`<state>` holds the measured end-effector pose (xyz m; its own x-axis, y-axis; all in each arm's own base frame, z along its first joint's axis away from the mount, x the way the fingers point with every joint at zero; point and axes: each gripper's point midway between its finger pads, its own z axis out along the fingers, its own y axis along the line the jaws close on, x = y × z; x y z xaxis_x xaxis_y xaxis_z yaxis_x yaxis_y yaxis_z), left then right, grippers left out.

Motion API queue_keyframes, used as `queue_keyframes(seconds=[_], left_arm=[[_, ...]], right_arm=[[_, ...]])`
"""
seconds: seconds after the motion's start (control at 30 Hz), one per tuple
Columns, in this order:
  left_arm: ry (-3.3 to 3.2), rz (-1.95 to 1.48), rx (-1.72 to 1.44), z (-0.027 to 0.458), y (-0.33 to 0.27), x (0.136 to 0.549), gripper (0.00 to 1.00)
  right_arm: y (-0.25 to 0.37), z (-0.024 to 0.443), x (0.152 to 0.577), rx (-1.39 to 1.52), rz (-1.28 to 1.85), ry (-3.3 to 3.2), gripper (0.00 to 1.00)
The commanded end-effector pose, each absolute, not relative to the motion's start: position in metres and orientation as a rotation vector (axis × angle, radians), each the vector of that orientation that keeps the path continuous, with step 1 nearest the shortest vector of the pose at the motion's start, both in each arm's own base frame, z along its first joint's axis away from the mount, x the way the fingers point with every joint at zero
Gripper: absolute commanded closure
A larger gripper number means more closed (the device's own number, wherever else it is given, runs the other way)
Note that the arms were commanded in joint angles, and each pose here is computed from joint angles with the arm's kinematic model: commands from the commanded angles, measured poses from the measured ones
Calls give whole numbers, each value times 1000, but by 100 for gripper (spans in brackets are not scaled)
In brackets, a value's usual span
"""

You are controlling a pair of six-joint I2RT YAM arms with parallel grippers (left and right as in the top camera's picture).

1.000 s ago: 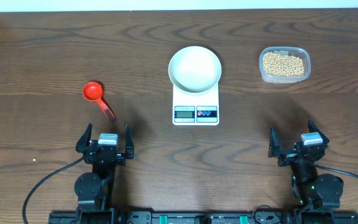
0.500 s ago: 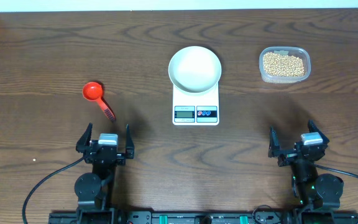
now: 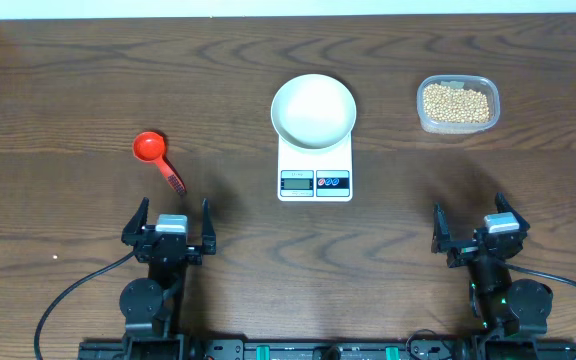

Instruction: Scoop item into bowl and weigh 50g on scale

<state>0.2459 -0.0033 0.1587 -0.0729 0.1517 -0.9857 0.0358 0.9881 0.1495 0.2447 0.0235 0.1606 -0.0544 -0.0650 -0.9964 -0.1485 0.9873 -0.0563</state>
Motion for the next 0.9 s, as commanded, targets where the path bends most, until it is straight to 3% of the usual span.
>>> queue_keyframes(seconds=[0.0,0.87], left_arm=[[1640,66,118,164,-4,246,1],[1660,42,100,174,-5,254,1]], right_arm=[[24,158,245,-174,62,1629,1],[24,158,245,-174,62,1629,1]])
